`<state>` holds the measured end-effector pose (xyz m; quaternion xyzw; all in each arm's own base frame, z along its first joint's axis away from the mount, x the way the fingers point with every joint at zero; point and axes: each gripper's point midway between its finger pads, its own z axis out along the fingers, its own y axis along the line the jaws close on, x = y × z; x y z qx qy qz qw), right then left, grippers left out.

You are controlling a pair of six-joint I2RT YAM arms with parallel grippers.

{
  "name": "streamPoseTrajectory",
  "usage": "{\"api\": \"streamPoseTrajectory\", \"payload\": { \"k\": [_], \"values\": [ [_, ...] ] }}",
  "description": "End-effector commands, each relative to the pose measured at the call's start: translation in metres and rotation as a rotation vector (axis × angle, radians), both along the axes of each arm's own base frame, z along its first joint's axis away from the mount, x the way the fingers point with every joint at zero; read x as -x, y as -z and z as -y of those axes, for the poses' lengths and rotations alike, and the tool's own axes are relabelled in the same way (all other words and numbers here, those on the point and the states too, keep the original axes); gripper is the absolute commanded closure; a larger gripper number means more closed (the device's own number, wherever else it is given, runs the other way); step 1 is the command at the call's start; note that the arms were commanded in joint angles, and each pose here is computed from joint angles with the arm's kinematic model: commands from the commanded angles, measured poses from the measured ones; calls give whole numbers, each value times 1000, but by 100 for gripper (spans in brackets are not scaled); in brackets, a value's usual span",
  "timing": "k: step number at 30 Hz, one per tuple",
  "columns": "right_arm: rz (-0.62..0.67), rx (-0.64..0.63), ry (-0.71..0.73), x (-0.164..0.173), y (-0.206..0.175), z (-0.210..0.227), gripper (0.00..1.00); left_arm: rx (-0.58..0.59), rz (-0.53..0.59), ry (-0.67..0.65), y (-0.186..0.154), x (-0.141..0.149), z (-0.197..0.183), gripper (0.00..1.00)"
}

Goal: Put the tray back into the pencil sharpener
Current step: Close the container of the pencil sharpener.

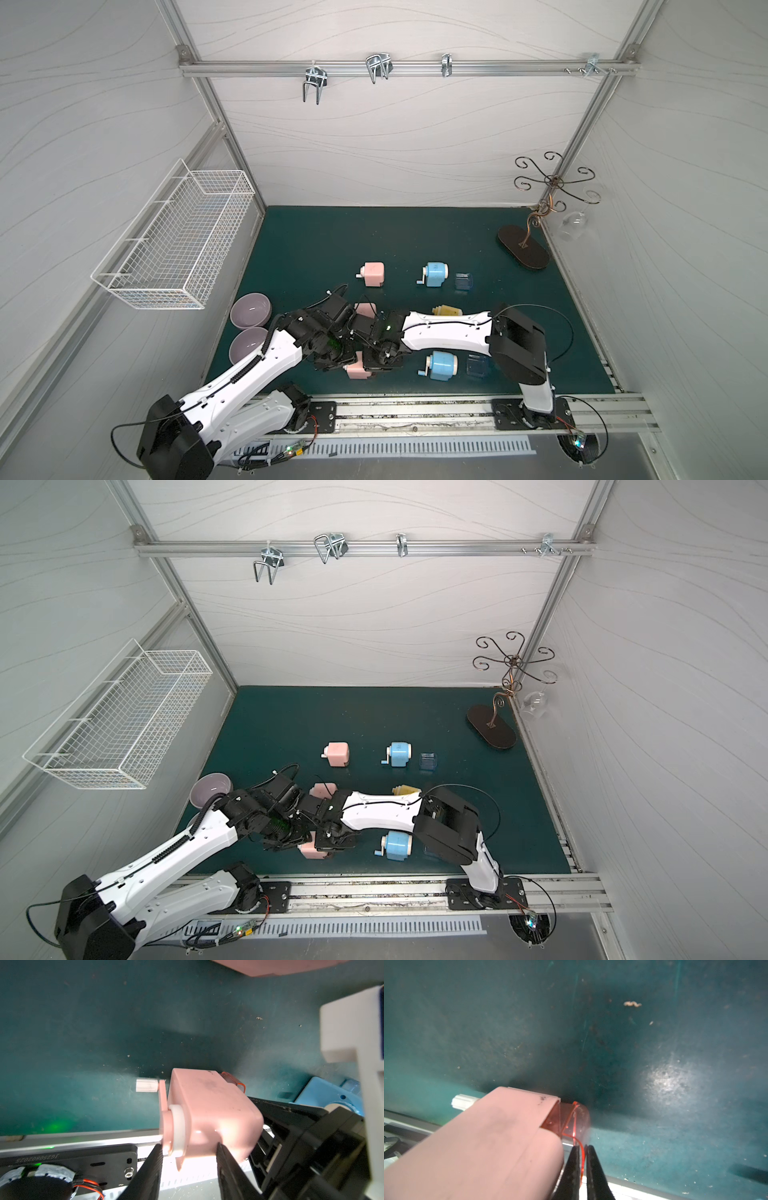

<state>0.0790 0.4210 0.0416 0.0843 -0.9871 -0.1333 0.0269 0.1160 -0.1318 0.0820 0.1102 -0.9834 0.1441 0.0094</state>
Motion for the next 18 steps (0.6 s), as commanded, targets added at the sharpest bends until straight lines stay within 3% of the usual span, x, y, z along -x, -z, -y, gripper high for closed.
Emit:
{"api": "streamPoseTrajectory", "payload": {
  "k": [1,18],
  "values": [
    [7,-56,-28,5,-17,-8,88,-17,-13,11,10,2,0,55],
    [55,-74,-20,-1,-38,-2,88,-19,-11,9,10,1,0,55]
  ]
}}
